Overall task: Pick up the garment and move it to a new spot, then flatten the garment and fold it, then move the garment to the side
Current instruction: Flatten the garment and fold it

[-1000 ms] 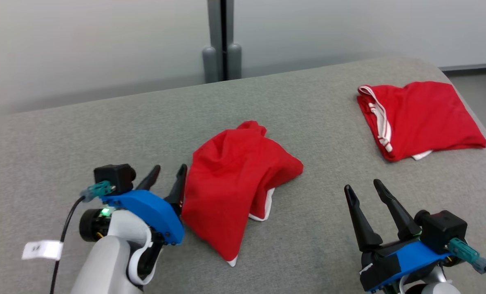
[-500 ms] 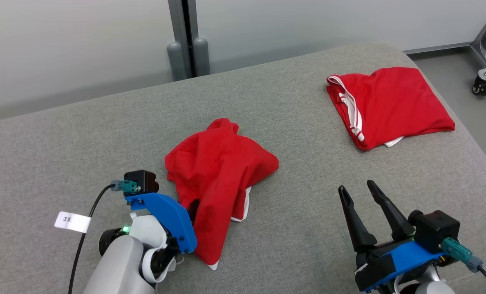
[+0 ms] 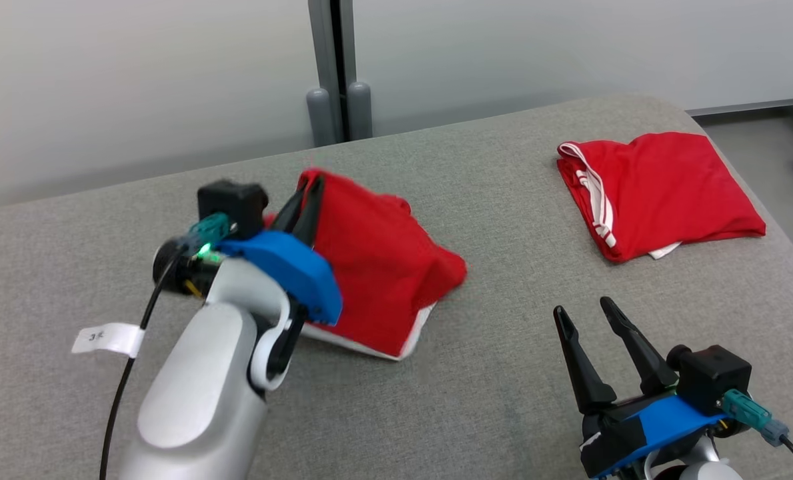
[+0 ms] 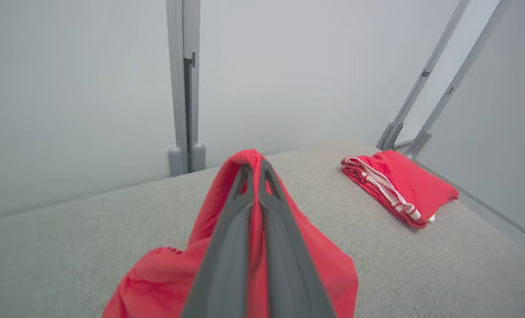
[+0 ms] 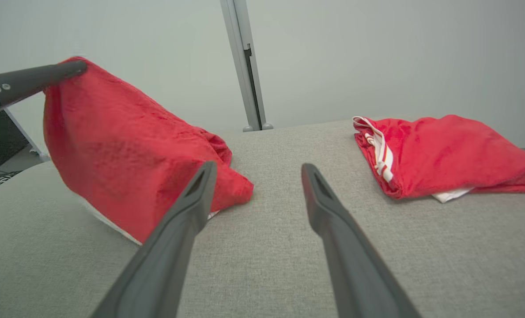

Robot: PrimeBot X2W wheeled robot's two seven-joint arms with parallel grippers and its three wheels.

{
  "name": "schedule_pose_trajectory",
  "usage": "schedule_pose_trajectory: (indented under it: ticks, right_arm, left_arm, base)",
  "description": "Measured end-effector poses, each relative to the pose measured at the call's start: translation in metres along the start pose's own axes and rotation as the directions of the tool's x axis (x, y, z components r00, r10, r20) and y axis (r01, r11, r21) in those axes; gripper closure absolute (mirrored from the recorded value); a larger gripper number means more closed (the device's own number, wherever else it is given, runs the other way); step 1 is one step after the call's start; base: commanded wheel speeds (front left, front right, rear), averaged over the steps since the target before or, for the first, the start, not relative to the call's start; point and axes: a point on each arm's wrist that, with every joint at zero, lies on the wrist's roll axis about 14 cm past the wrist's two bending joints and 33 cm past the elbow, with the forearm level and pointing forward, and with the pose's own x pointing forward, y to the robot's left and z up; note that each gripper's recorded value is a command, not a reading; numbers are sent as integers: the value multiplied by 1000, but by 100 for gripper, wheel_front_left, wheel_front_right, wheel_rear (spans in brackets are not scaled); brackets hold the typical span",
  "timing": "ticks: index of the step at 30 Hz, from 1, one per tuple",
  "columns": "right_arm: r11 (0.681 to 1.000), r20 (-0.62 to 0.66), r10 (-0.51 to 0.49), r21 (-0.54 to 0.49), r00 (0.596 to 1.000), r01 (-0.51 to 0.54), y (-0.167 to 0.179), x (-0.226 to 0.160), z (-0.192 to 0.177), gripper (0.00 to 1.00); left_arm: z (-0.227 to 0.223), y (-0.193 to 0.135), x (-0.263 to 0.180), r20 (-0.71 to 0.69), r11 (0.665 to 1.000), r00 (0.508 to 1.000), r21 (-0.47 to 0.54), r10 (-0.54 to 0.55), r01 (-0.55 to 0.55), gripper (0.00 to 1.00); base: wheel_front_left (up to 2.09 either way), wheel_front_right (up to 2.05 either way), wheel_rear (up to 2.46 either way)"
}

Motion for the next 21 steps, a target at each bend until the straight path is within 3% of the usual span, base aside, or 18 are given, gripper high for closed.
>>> schedule_pose_trajectory:
  ticks: [5,6,8,10,12,13,14,15,18,21]
  right_arm:
    - [1000,-1,9,1,1000,-9,3,1,0,0]
    - [1000,-6,12,3,1000,-12,4,1,-2,0]
    - [1000,-14,14,5,1000,-14,5,1,-5,0]
    - [1000,-16,14,5,1000,-14,5,2,-6,0]
    - [1000,-22,18,7,1000,-18,6,4,-8,0]
    - [1000,-24,19,8,1000,-18,6,5,-8,0]
    - [1000,-24,20,8,999,-20,6,6,-9,0]
    - [1000,-24,20,8,999,-20,6,6,-9,0]
    - [1000,-29,29,9,999,-29,9,10,-10,0]
    - [999,-32,41,9,999,-41,12,15,-12,0]
  left_arm:
    - [32,-36,3,86,980,989,167,-123,107,100]
    - [25,-56,2,63,958,981,231,-186,167,100]
    - [2,-74,-2,-8,940,972,255,-234,228,100]
    - [-16,-81,-6,-61,933,966,251,-250,257,100]
    - [-78,-98,-25,-226,923,930,191,-289,334,100]
    - [-95,-103,-32,-274,923,914,159,-299,350,79]
    - [-111,-108,-39,-327,921,892,126,-312,368,27]
    - [-111,-108,-39,-327,921,892,126,-312,368,0]
    - [-139,-124,-57,-408,911,840,46,-357,410,0]
    - [-136,-115,-59,-397,927,848,-19,-352,376,0]
  base:
    - [0,0,0]
    - [0,0,0]
    - [0,0,0]
    - [0,0,0]
    - [0,0,0]
    - [0,0,0]
    - [0,0,0]
    - [0,0,0]
    - [0,0,0]
    - [0,0,0]
